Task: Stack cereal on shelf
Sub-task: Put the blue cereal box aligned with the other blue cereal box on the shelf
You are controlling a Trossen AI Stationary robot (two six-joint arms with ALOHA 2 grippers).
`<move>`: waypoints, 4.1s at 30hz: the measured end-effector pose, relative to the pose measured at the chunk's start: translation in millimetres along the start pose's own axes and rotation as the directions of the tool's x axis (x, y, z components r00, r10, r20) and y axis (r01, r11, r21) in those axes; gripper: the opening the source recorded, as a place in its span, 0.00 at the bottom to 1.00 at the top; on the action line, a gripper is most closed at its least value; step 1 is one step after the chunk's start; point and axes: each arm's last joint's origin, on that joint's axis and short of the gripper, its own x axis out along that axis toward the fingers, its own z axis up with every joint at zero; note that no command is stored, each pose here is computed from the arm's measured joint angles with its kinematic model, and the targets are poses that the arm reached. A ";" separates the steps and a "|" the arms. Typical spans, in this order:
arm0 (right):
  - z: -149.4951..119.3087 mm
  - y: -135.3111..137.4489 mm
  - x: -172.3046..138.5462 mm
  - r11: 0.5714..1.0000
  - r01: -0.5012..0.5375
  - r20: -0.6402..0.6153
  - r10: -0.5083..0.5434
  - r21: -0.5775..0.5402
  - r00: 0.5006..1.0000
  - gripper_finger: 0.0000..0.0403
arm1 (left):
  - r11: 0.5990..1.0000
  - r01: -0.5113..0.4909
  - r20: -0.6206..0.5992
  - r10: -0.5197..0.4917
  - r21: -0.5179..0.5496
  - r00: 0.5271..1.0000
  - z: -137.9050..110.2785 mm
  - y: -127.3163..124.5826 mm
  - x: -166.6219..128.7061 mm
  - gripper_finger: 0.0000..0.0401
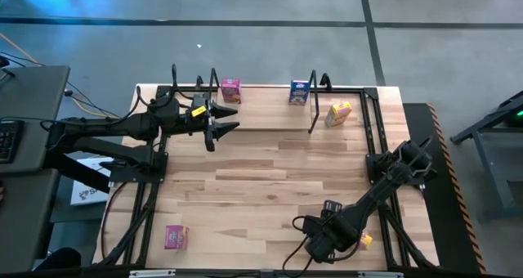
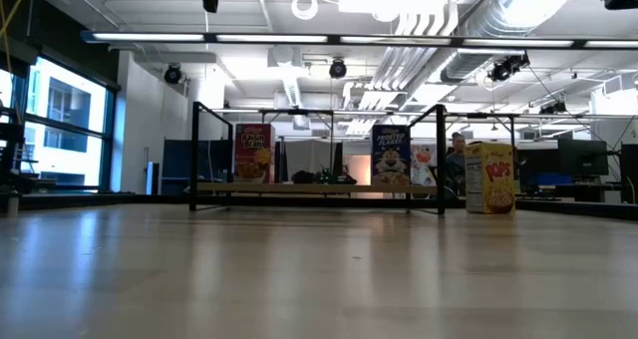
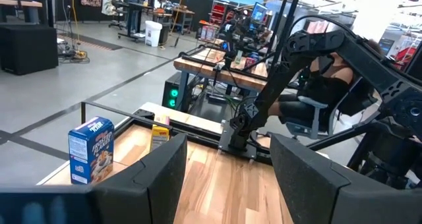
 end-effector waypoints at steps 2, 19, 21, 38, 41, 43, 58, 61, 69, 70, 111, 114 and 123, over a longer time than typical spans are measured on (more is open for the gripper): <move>0.0 0.0 0.0 1.000 -0.001 -0.001 0.001 -0.014 1.000 0.59 | 1.000 0.000 0.000 0.000 0.000 1.000 0.0 0.0 0.0 0.52; 5.7 4.5 -21.1 0.984 -0.033 0.010 0.036 -0.175 0.999 0.30 | 1.000 0.000 0.000 0.000 0.000 1.000 0.0 0.0 0.0 0.52; 8.8 2.8 -29.7 0.978 -0.030 0.006 0.032 -0.206 0.999 0.30 | 1.000 0.000 -0.001 0.000 0.000 1.000 -0.1 0.0 0.1 0.52; 124.1 -144.4 -165.0 0.882 0.407 0.361 -0.308 -0.238 0.880 0.29 | 1.000 0.000 0.000 0.000 -0.002 1.000 0.0 0.0 0.0 0.52; 141.5 -189.7 -165.9 0.877 0.433 0.316 -0.358 -0.211 0.879 0.29 | 1.000 0.000 0.000 0.000 -0.002 1.000 0.0 0.0 0.0 0.52; 149.7 -221.8 -167.3 0.883 0.433 0.285 -0.374 -0.181 0.882 0.29 | 1.000 0.000 0.000 0.000 -0.002 1.000 0.0 0.0 0.1 0.52; 166.5 -367.2 -148.0 0.964 0.252 0.110 -0.242 -0.087 0.964 0.29 | 1.000 -0.002 -0.004 0.002 0.000 1.000 -0.7 0.1 0.7 0.52; 175.9 -367.7 -133.8 0.955 0.242 0.075 -0.232 -0.173 0.970 0.29 | 1.000 -0.004 -0.003 0.004 0.000 1.000 -0.6 0.2 0.7 0.52; 187.0 -380.6 -111.3 0.929 0.221 0.008 -0.229 -0.296 0.973 0.29 | 1.000 -0.029 0.002 0.029 -0.001 1.000 -0.5 0.9 0.7 0.52; 187.6 -383.8 -109.1 0.934 0.212 0.003 -0.220 -0.288 0.975 0.29 | 1.000 -0.030 0.002 0.030 -0.001 1.000 -0.5 0.9 0.7 0.52; 194.1 -401.2 -67.7 0.968 0.160 -0.031 -0.169 -0.192 0.985 0.29 | 1.000 -0.030 0.004 0.030 0.000 1.000 -0.3 0.9 0.7 0.52; 193.5 -406.6 -68.4 0.964 0.184 -0.029 -0.193 -0.189 0.981 0.29 | 0.999 -0.032 0.005 0.032 0.000 0.999 -0.3 1.0 0.7 0.52; 193.0 -407.6 -68.6 0.954 0.196 -0.035 -0.209 -0.225 0.977 0.29 | 0.999 -0.036 0.005 0.036 0.000 0.999 -0.3 1.1 0.7 0.52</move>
